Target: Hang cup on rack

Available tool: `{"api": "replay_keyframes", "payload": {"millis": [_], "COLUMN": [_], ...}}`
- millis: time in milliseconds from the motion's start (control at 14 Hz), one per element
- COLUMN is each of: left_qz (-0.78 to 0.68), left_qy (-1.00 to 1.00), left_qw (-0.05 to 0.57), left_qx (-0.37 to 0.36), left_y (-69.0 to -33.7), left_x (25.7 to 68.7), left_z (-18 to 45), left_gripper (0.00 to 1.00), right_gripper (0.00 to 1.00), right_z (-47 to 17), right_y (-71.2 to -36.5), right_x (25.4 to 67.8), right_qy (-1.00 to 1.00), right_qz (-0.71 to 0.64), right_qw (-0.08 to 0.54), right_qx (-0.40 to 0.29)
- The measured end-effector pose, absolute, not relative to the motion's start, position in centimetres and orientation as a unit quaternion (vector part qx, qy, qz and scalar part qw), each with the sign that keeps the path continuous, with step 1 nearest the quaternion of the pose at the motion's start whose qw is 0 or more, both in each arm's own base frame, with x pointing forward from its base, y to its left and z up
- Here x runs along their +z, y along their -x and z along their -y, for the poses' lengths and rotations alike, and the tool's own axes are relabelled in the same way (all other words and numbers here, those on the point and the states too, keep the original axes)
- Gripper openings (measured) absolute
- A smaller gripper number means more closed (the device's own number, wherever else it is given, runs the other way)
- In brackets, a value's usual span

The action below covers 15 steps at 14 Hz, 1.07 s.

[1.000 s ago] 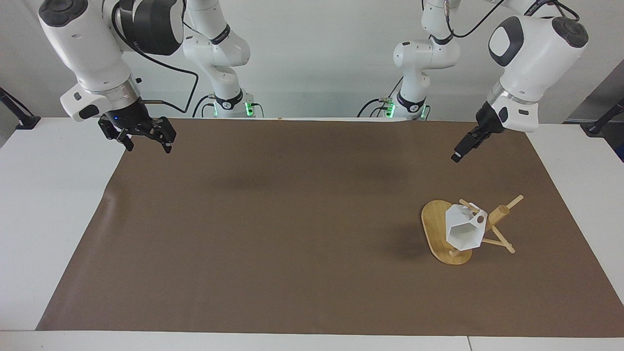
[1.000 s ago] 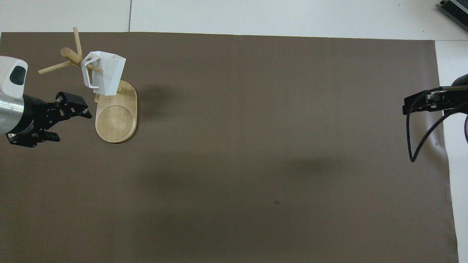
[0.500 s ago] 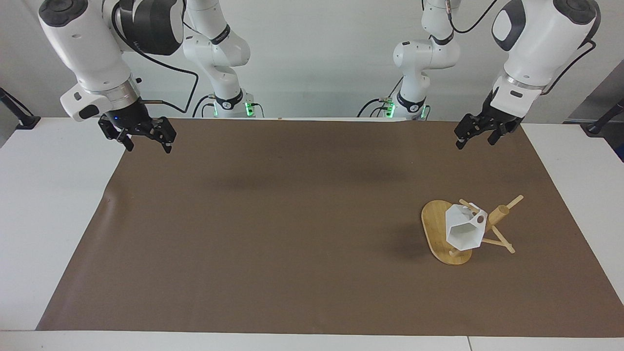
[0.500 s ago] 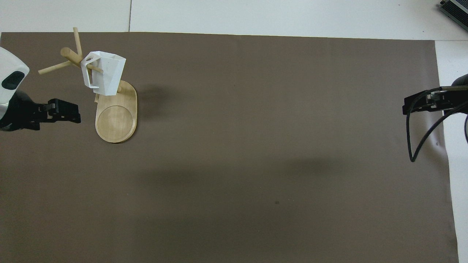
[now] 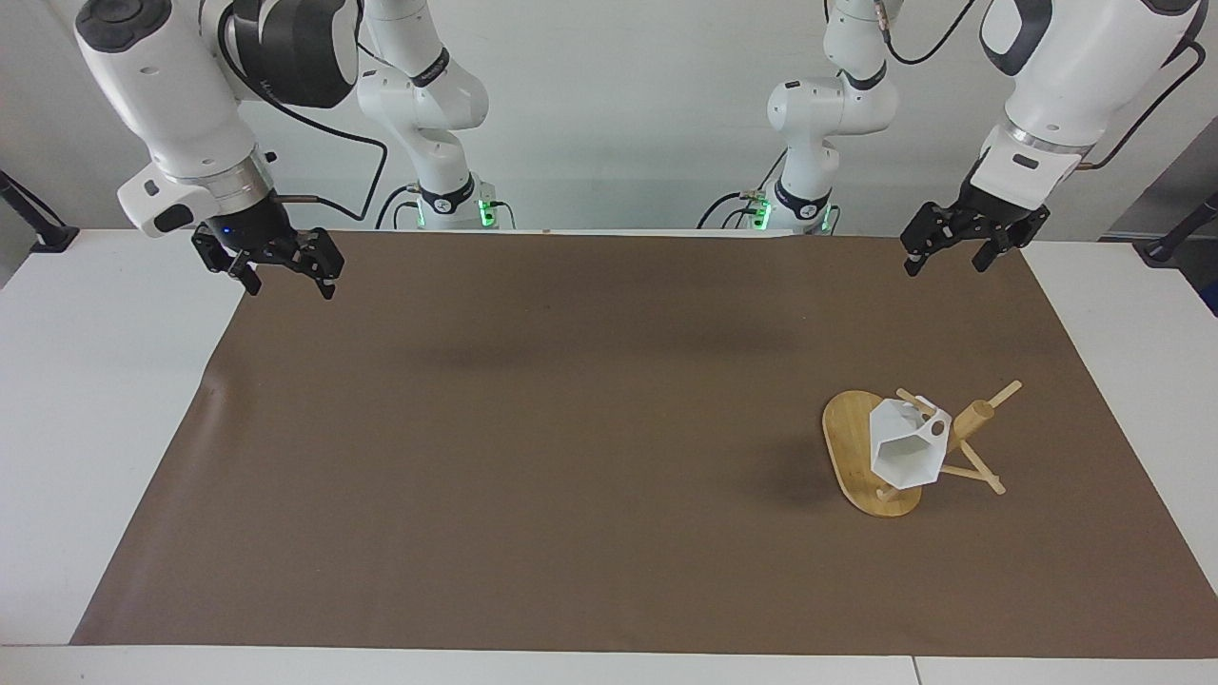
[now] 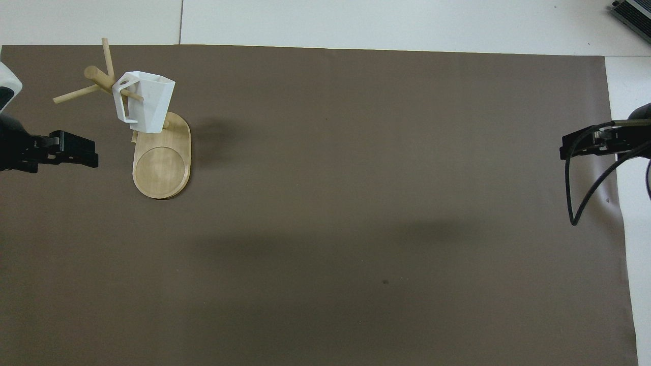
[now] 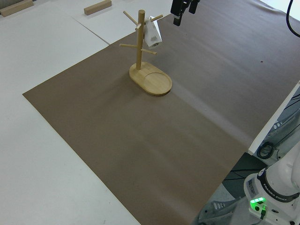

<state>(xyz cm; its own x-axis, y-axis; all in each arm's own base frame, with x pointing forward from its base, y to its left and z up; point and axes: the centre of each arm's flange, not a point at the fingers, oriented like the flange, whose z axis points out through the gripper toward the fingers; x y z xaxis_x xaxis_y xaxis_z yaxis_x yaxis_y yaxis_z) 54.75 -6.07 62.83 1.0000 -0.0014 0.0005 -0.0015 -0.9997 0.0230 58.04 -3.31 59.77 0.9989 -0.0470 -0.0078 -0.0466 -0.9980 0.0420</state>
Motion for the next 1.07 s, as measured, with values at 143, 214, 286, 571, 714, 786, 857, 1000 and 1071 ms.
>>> {"api": "replay_keyframes", "payload": {"millis": [143, 214, 286, 571, 714, 786, 857, 1000, 1071], "left_qz": [0.017, 0.02, 0.021, 0.023, 0.024, 0.024, 0.025, 0.026, 0.026], "left_qy": [-1.0, -1.0, -1.0, -1.0, -0.999, -0.999, -0.999, -0.999, -0.999], "left_qw": [0.011, 0.011, 0.011, 0.01, 0.009, 0.009, 0.009, 0.009, 0.008], "left_qx": [-0.001, -0.002, -0.002, -0.015, -0.025, -0.029, -0.031, -0.032, -0.032], "left_y": [-54.7, -54.7, -54.7, -54.3, -53.9, -53.7, -53.5, -53.3, -53.3], "left_x": [62.9, 62.9, 62.9, 62.8, 62.9, 62.9, 63.1, 63.2, 63.2], "left_z": [6.0, 5.8, 5.7, 5.6, 5.5, 5.5, 5.6, 5.7, 5.7], "left_gripper": [1.0, 1.0, 1.0, 1.0, 1.0, 1.0, 1.0, 1.0, 1.0], "right_gripper": [1.0, 1.0, 1.0, 1.0, 1.0, 1.0, 1.0, 1.0, 1.0], "right_z": [3.3, 3.3, 3.3, 3.3, 3.3, 3.3, 3.3, 3.3, 3.3], "right_y": [-58.0, -58.0, -58.0, -58.0, -58.0, -58.0, -58.0, -58.0, -58.0], "right_x": [59.8, 59.8, 59.8, 59.8, 59.8, 59.8, 59.8, 59.8, 59.8], "right_qy": [-0.999, -0.999, -0.999, -0.999, -0.999, -0.999, -0.999, -0.999, -0.999], "right_qz": [0.023, 0.023, 0.023, 0.023, 0.023, 0.023, 0.023, 0.023, 0.023], "right_qw": [0.021, 0.021, 0.021, 0.021, 0.021, 0.021, 0.021, 0.021, 0.021], "right_qx": [-0.004, -0.004, -0.004, -0.004, -0.004, -0.004, -0.004, -0.004, -0.004]}}
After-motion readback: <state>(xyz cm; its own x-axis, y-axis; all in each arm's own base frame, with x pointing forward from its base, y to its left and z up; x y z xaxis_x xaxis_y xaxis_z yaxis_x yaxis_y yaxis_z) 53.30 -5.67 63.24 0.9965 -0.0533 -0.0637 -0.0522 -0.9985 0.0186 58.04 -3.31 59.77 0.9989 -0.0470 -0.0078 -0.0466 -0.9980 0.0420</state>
